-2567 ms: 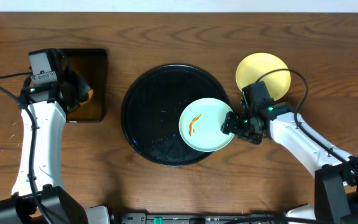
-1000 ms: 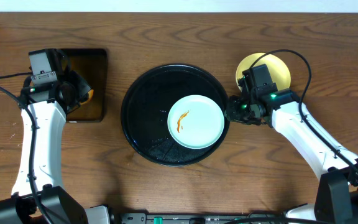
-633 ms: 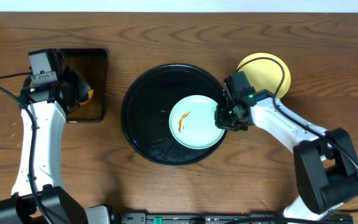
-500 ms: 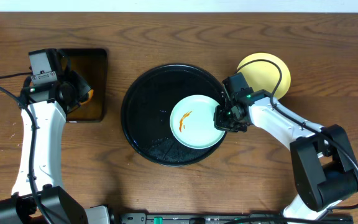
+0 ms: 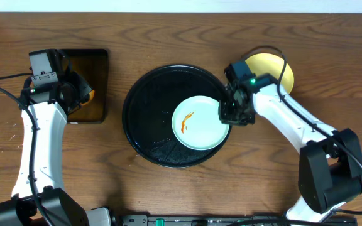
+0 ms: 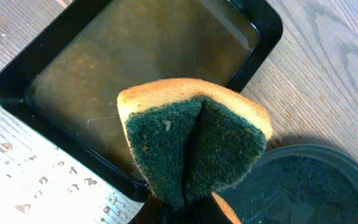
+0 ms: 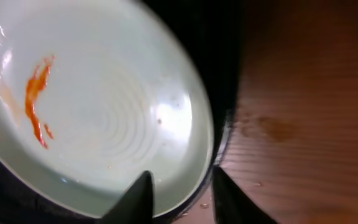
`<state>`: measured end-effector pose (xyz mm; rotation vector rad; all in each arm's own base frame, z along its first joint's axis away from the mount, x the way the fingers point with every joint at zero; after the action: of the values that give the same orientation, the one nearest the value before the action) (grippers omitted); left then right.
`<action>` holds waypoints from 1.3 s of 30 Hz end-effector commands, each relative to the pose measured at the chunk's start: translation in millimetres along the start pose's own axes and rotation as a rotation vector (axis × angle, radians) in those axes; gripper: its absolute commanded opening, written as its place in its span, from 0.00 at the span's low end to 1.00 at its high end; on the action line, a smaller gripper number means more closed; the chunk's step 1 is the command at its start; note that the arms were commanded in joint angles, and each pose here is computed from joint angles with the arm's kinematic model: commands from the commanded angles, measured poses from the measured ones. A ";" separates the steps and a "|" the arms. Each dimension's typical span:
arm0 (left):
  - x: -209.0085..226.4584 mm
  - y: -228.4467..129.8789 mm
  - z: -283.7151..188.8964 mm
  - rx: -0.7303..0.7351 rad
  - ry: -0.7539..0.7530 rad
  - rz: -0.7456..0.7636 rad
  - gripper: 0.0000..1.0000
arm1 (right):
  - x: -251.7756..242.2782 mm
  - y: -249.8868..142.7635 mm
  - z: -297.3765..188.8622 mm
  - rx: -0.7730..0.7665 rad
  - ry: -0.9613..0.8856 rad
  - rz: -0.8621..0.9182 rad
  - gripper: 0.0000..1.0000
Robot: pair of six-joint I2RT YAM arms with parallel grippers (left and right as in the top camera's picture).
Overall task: Clean dirty plates on tray and stack at the side
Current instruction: 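Grip the light-blue plate rim with the right gripper and pull it to center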
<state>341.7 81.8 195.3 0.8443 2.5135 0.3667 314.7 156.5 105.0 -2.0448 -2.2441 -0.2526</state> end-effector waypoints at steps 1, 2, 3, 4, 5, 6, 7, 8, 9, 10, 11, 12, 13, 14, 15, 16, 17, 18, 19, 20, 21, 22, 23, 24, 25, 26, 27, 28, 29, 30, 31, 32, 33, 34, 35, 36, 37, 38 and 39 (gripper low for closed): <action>3.2 -1.8 3.7 0.013 0.010 0.003 0.08 | -11.9 7.3 -5.5 -0.037 -0.104 -0.014 0.32; 3.1 -1.7 3.6 0.013 0.010 0.003 0.08 | -12.8 6.6 -3.0 -0.029 -0.107 -0.013 0.32; 3.1 -1.7 3.6 0.013 0.010 0.003 0.08 | -13.5 6.2 -0.2 -0.023 -0.110 -0.013 0.32; 3.2 -1.8 3.7 0.013 0.010 0.003 0.08 | -13.8 6.8 2.3 -0.022 -0.112 -0.013 0.32; 3.1 -1.7 3.6 0.013 0.010 0.003 0.08 | -13.6 8.9 5.5 -0.025 -0.110 -0.016 0.31; 3.1 -1.8 3.7 0.013 0.010 0.003 0.08 | -12.9 10.1 7.7 -0.027 -0.110 -0.024 0.31; 3.0 -1.7 3.6 0.012 0.010 0.003 0.08 | -11.6 11.6 10.1 -0.031 -0.107 -0.027 0.31; 3.1 -1.8 3.7 0.013 0.010 0.003 0.08 | -10.8 12.0 13.9 -0.026 -0.106 -0.029 0.31; 3.2 -1.8 3.7 0.013 0.010 0.003 0.08 | -10.8 11.9 16.8 -0.020 -0.107 -0.030 0.31; 3.2 -1.9 3.7 0.013 0.011 0.003 0.08 | -11.0 11.2 20.5 -0.009 -0.108 -0.030 0.31; 3.1 -1.8 3.6 0.013 0.010 0.003 0.08 | -11.4 10.1 25.0 0.007 -0.107 -0.032 0.30; 3.2 -1.8 3.7 0.013 0.010 0.003 0.08 | -11.1 9.3 28.5 0.019 -0.102 -0.035 0.30; 3.2 -1.8 3.7 0.013 0.010 0.003 0.08 | -9.7 8.2 32.3 0.034 -0.087 -0.040 0.29; 3.2 -1.8 3.7 0.013 0.010 0.003 0.08 | -8.0 7.8 35.8 0.045 -0.071 -0.046 0.27; 3.0 -1.7 3.6 0.012 0.010 0.003 0.08 | -6.3 7.6 37.9 0.051 -0.056 -0.049 0.27; 3.0 -1.7 3.6 0.012 0.010 0.003 0.08 | -5.4 7.4 40.3 0.058 -0.047 -0.048 0.26; 3.1 -1.8 3.7 0.013 0.010 0.002 0.08 | -4.2 7.5 41.2 0.060 -0.036 -0.052 0.26; 3.1 -1.8 3.7 0.013 0.010 0.003 0.08 | -3.7 7.8 41.4 0.059 -0.032 -0.059 0.25; 3.1 -1.8 3.7 0.013 0.010 0.003 0.08 | -3.6 8.1 41.4 0.057 -0.032 -0.060 0.25; 3.0 -1.7 3.6 0.012 0.010 0.003 0.08 | -3.6 8.2 41.4 0.057 -0.032 -0.066 0.25; 3.1 -1.8 3.7 0.013 0.010 0.003 0.07 | -3.5 8.3 41.1 0.056 -0.032 -0.067 0.25; 3.1 -1.8 3.7 0.013 0.010 0.003 0.08 | -3.6 8.0 41.1 0.058 -0.032 -0.066 0.25; 3.0 -1.7 3.6 0.012 0.010 0.003 0.08 | -3.9 7.3 41.1 0.062 -0.033 -0.066 0.24; 3.1 -1.8 3.7 0.013 0.010 0.002 0.08 | -4.3 6.2 40.9 0.068 -0.036 -0.065 0.24; 3.1 -1.8 3.7 0.013 0.010 0.002 0.08 | -5.3 5.1 40.3 0.074 -0.043 -0.065 0.23; 3.0 -1.7 3.6 0.012 0.010 0.003 0.08 | -6.6 4.2 38.5 0.078 -0.055 -0.064 0.23; 3.1 -1.8 3.7 0.013 0.010 0.003 0.08 | -8.2 3.8 36.2 0.082 -0.071 -0.063 0.23; 3.1 -1.8 3.7 0.013 0.010 0.003 0.08 | -9.0 3.8 33.8 0.083 -0.081 -0.063 0.23; 3.0 -1.7 3.6 0.012 0.010 0.003 0.08 | -9.2 4.5 30.1 0.085 -0.090 -0.063 0.22; 3.1 -1.8 3.7 0.013 0.010 0.002 0.08 | -9.1 5.2 26.9 0.086 -0.096 -0.063 0.23; 3.1 -1.8 3.7 0.013 0.010 0.003 0.08 | -8.1 6.6 22.2 0.087 -0.098 -0.063 0.23; 3.1 -1.8 3.7 0.013 0.010 0.003 0.08 | -6.9 8.0 18.2 0.089 -0.098 -0.064 0.24; 3.1 -1.8 3.7 0.013 0.010 0.003 0.08 | -5.6 9.0 14.1 0.091 -0.098 -0.071 0.24; 3.1 -1.8 3.7 0.013 0.010 0.003 0.08 | -4.7 9.3 10.3 0.096 -0.102 -0.076 0.24; 3.1 -1.8 3.7 0.013 0.010 0.002 0.08 | -3.8 9.4 7.5 0.098 -0.108 -0.078 0.24; 3.1 -1.8 3.7 0.013 0.010 0.003 0.08 | -2.8 9.5 4.8 0.101 -0.111 -0.081 0.24; 3.1 -1.8 3.7 0.013 0.010 0.003 0.08 | -1.0 10.3 3.5 0.098 -0.109 -0.092 0.25; 3.0 -1.7 3.6 0.012 0.010 0.003 0.08 | 0.4 10.7 3.5 0.095 -0.107 -0.098 0.27; 3.1 -1.8 3.7 0.013 0.010 0.003 0.08 | 1.1 10.8 3.8 0.093 -0.107 -0.099 0.28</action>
<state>341.7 81.8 195.3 0.8444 2.5138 0.3664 323.7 154.1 96.5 -1.9779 -2.3240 -0.0278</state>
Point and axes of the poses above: each gripper's point midway between its finger pads, its own z axis out along the fingers, its own x axis along the line the jaws close on, y = z × x, the point moved 5 cm from there along -z, back along the fingers, and after that the axes turned 10 degrees about -z, right-handed, at the moved point
